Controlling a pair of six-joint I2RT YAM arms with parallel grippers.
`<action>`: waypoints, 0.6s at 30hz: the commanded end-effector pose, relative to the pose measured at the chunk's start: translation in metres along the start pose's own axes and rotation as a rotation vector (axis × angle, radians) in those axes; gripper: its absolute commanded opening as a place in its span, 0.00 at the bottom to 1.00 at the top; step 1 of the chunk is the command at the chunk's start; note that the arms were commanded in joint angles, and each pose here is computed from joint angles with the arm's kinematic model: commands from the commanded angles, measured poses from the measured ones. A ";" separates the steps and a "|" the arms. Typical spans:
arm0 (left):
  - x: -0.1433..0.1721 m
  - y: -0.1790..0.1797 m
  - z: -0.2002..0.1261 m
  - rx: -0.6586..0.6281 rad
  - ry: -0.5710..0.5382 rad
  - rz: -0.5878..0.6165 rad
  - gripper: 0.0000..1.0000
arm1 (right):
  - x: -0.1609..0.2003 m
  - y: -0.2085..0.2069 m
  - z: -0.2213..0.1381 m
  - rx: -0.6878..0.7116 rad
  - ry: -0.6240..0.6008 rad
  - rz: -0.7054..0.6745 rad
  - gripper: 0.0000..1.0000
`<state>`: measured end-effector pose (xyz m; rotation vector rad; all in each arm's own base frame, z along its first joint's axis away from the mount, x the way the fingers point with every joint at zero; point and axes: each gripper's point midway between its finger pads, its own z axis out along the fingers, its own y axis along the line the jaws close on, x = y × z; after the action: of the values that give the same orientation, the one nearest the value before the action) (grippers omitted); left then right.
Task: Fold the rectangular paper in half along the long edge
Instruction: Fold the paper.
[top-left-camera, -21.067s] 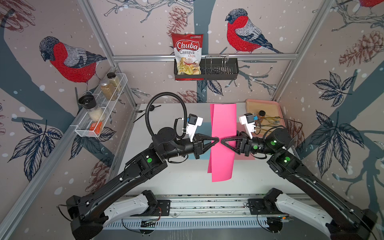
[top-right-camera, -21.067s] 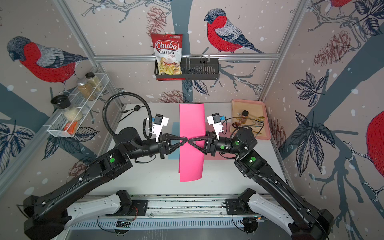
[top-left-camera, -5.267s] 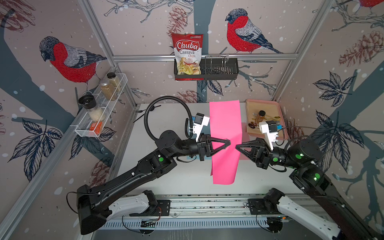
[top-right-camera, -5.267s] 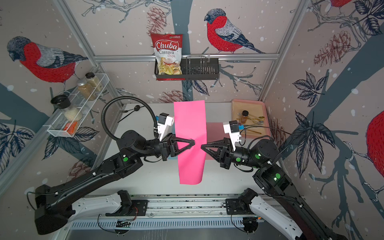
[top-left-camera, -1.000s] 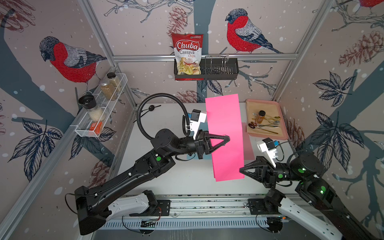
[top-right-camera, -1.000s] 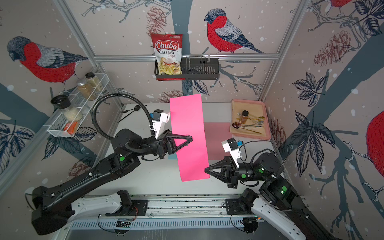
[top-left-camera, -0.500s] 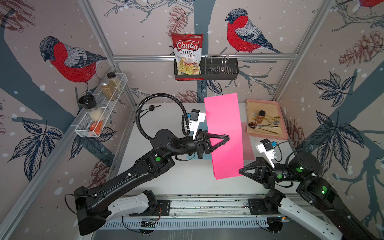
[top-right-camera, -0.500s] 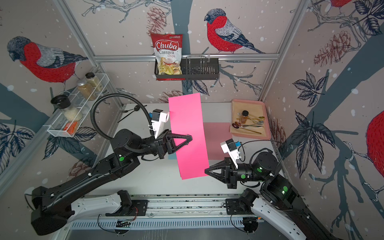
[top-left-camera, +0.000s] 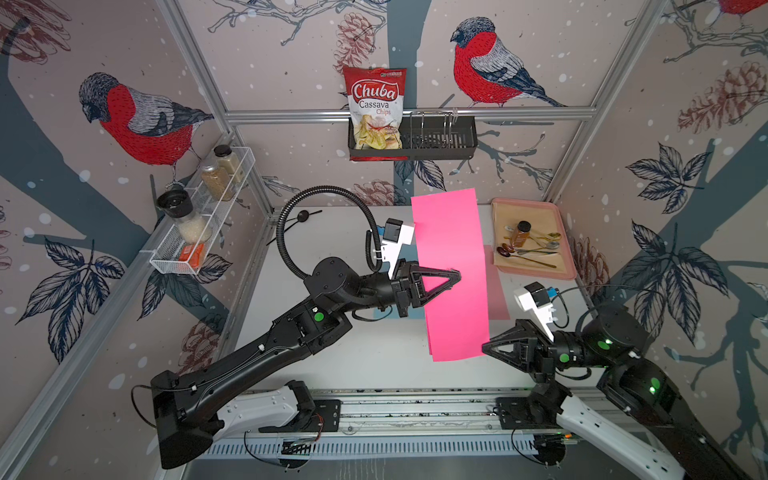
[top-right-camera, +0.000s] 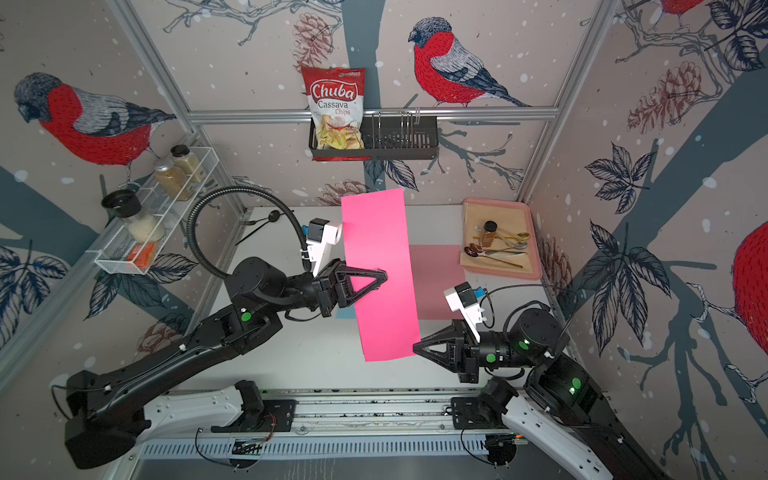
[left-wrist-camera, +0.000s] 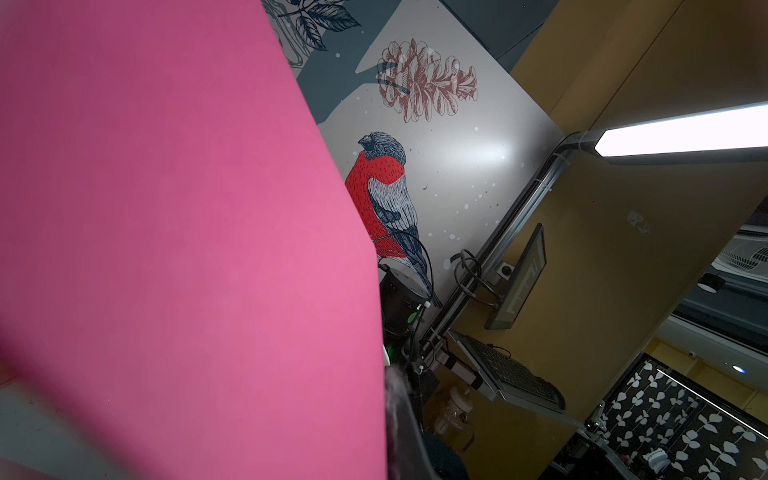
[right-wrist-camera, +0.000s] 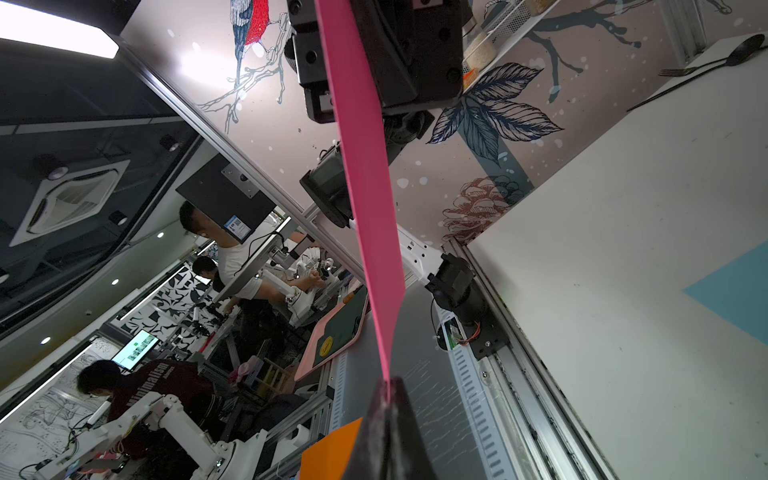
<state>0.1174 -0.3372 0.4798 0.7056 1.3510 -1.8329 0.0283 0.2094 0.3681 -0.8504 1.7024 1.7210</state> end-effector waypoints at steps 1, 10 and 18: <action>-0.009 -0.008 0.000 0.020 -0.027 0.036 0.00 | 0.002 -0.001 -0.001 0.008 0.008 -0.013 0.12; -0.011 -0.008 -0.001 0.005 -0.027 0.041 0.00 | 0.005 -0.002 -0.001 0.006 0.013 -0.019 0.19; -0.011 -0.007 -0.002 -0.006 -0.028 0.045 0.00 | 0.006 0.002 -0.005 0.012 0.013 -0.034 0.05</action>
<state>0.1202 -0.3358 0.4818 0.6938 1.3598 -1.8035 0.0249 0.2063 0.3621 -0.8681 1.7119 1.7037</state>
